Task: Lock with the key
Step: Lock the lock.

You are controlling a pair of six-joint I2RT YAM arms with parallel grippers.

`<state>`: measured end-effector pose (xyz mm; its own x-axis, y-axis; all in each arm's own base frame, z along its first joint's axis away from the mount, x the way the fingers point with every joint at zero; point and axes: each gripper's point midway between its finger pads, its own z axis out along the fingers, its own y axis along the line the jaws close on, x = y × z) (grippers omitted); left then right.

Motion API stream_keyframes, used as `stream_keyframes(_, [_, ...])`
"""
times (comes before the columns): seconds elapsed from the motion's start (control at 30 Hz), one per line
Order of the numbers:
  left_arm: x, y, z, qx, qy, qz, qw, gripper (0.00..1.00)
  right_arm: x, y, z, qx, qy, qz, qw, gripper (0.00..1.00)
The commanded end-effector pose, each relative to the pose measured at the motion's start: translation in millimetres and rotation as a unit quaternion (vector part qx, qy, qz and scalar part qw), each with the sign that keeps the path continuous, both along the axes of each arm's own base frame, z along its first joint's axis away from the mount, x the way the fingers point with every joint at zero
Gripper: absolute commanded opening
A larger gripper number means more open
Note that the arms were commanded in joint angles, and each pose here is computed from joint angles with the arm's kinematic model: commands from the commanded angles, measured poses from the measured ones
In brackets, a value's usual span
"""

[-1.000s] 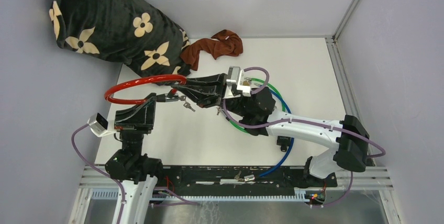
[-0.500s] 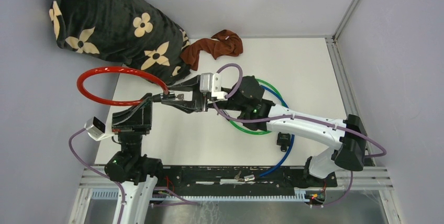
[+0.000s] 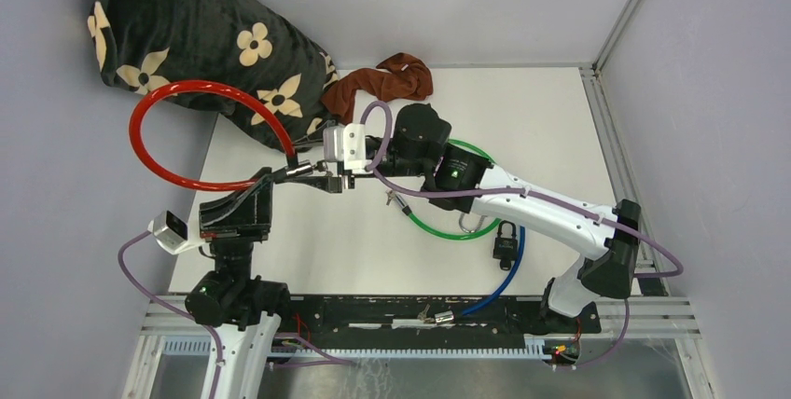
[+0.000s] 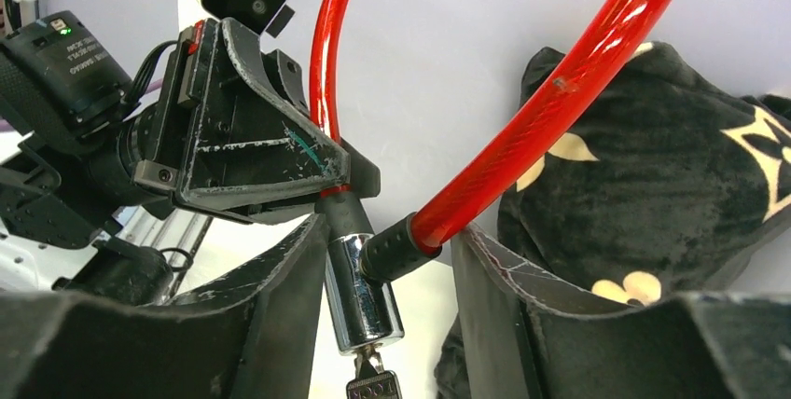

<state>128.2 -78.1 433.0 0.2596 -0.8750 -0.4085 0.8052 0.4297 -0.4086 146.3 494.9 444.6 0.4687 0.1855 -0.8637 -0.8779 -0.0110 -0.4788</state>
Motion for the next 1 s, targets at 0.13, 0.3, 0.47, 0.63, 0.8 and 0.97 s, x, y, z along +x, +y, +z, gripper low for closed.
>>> stream_keyframes(0.13, [-31.2, -4.4, 20.4, 0.061, -0.099, 0.054, 0.992, 0.02, -25.6, 3.7, -29.3, -0.062, -0.008, 0.089, 0.994, 0.41])
stream_keyframes(0.3, [-33.6, -7.3, 19.4, 0.101, -0.128, 0.093, 0.982, 0.02, -32.2, 2.3, -46.3, -0.094, -0.017, 0.113, 0.989, 0.43])
stream_keyframes(0.47, [-34.3, -16.9, 14.1, 0.117, -0.123, 0.063, 0.983, 0.02, -28.8, 5.5, -53.4, -0.111, -0.016, 0.109, 0.988, 0.45])
stream_keyframes(0.63, [-34.6, -24.4, 8.4, 0.127, -0.112, 0.035, 0.985, 0.02, -21.4, 5.7, -46.0, -0.094, -0.013, 0.083, 0.992, 0.15])
stream_keyframes(0.8, [-31.1, -31.4, 0.2, 0.154, -0.103, 0.029, 0.982, 0.02, -24.0, -1.8, -41.3, -0.083, -0.015, 0.079, 0.993, 0.00])
stream_keyframes(0.97, [-39.1, -50.3, -12.7, 0.232, -0.132, 0.019, 0.963, 0.53, -31.5, -4.2, -45.7, -0.092, -0.014, 0.101, 0.991, 0.00])
